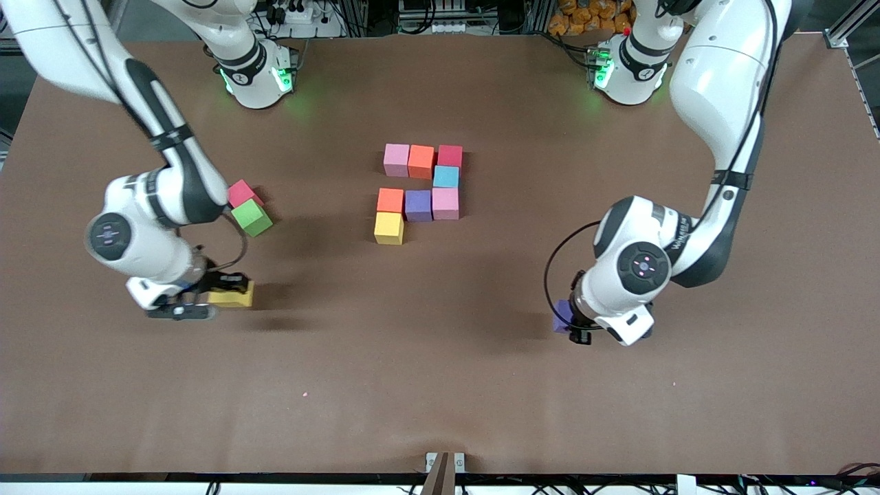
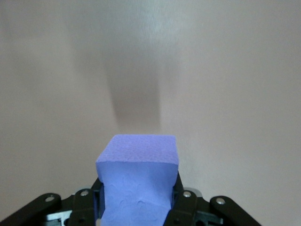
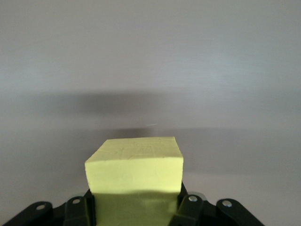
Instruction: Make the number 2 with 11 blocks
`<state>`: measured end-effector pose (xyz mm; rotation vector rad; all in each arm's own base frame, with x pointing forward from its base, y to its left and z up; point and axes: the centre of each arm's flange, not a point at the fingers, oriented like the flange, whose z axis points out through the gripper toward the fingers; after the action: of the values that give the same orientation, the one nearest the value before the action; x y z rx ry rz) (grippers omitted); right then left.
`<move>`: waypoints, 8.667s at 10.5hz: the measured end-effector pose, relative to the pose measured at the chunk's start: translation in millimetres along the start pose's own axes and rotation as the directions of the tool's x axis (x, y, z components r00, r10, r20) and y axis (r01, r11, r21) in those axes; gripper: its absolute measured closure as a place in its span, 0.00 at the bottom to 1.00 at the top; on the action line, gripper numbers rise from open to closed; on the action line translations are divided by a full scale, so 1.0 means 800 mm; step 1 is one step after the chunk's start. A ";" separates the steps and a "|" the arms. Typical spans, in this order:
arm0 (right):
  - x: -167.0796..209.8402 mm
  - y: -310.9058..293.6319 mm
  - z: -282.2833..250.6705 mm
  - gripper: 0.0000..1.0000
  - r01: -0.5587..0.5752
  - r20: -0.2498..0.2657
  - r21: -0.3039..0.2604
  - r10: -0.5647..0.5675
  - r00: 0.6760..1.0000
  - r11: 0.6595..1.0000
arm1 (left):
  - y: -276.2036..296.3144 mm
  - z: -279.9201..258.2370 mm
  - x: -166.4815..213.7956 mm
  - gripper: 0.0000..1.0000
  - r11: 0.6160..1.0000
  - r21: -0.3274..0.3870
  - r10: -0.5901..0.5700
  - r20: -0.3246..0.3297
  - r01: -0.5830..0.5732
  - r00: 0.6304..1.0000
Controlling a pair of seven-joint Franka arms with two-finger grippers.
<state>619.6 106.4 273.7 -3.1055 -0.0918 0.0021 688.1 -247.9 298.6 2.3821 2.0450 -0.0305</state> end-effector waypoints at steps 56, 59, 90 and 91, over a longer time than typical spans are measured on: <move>-0.075 0.143 -0.408 0.00 -0.176 -0.042 0.004 0.176 0.984 0.984 | -0.147 0.125 -0.408 0.46 0.993 -0.052 -0.093 0.175 0.103 0.980; -0.077 0.167 -0.415 0.00 -0.209 -0.052 0.005 0.208 0.977 0.978 | -0.151 0.126 -0.419 0.46 0.994 -0.061 -0.081 0.185 0.094 0.979; -0.045 0.119 -0.378 0.00 -0.101 0.017 0.003 0.101 0.995 0.995 | -0.100 0.015 -0.016 0.00 0.985 0.025 -0.170 -0.007 0.170 0.985; -0.045 0.121 -0.379 0.00 -0.079 0.013 0.001 0.079 0.997 0.997 | -0.114 0.018 0.024 0.00 0.984 0.024 -0.175 -0.014 0.175 0.985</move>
<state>590.4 -3.1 573.1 -3.1051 0.0307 0.0251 600.3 -215.6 285.0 2.2134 2.2661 -0.0432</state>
